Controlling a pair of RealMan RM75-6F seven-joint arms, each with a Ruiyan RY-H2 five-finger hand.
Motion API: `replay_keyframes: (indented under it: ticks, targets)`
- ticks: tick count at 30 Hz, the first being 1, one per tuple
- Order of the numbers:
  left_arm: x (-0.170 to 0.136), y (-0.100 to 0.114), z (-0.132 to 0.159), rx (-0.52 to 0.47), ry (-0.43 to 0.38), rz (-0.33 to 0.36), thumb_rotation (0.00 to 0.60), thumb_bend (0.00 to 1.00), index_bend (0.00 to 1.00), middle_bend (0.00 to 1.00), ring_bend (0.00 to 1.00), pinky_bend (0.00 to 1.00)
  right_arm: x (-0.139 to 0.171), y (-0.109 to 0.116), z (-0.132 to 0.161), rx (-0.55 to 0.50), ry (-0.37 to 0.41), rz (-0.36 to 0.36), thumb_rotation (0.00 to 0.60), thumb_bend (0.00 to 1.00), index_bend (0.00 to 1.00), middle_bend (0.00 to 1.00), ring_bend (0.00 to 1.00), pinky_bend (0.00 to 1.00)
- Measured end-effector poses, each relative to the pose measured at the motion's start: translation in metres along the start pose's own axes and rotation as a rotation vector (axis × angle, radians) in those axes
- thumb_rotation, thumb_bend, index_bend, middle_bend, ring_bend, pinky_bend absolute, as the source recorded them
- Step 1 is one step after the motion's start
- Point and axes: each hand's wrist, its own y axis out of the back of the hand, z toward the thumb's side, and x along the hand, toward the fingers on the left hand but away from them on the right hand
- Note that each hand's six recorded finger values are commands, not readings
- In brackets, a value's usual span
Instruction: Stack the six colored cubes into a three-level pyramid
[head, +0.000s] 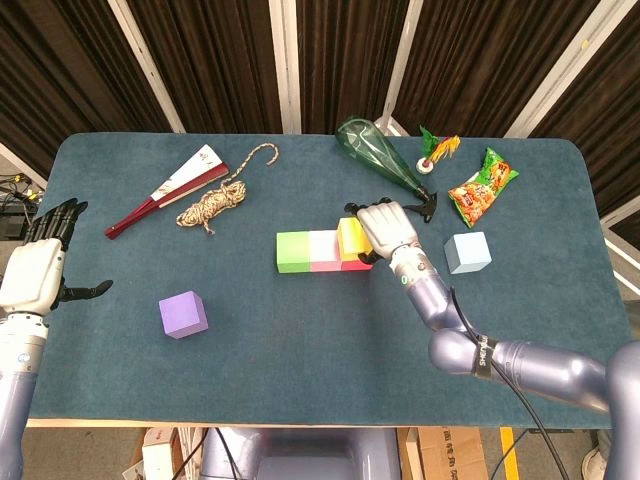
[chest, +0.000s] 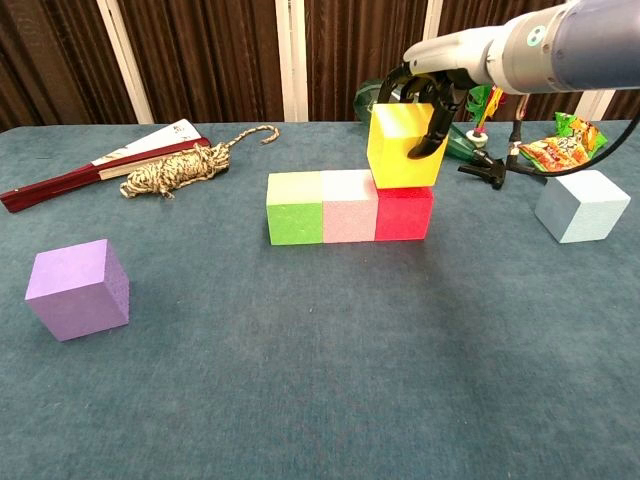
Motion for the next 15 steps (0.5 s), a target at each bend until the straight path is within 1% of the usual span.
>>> replay_keyframes:
  ticks: [6, 15]
  targets:
    - [0.002, 0.001, -0.003, 0.000, 0.009, 0.000, 0.600, 0.13, 0.00, 0.00, 0.00, 0.03, -0.006, -0.005, 0.008, -0.041, -0.019, 0.034, 0.600, 0.29, 0.21, 0.47, 0.47, 0.21]
    - [0.002, 0.003, -0.005, -0.009, 0.013, 0.000, 0.600, 0.13, 0.00, 0.00, 0.00, 0.03, -0.013, -0.002, 0.017, -0.063, -0.056, 0.041, 0.600, 0.29, 0.21, 0.47, 0.47, 0.21]
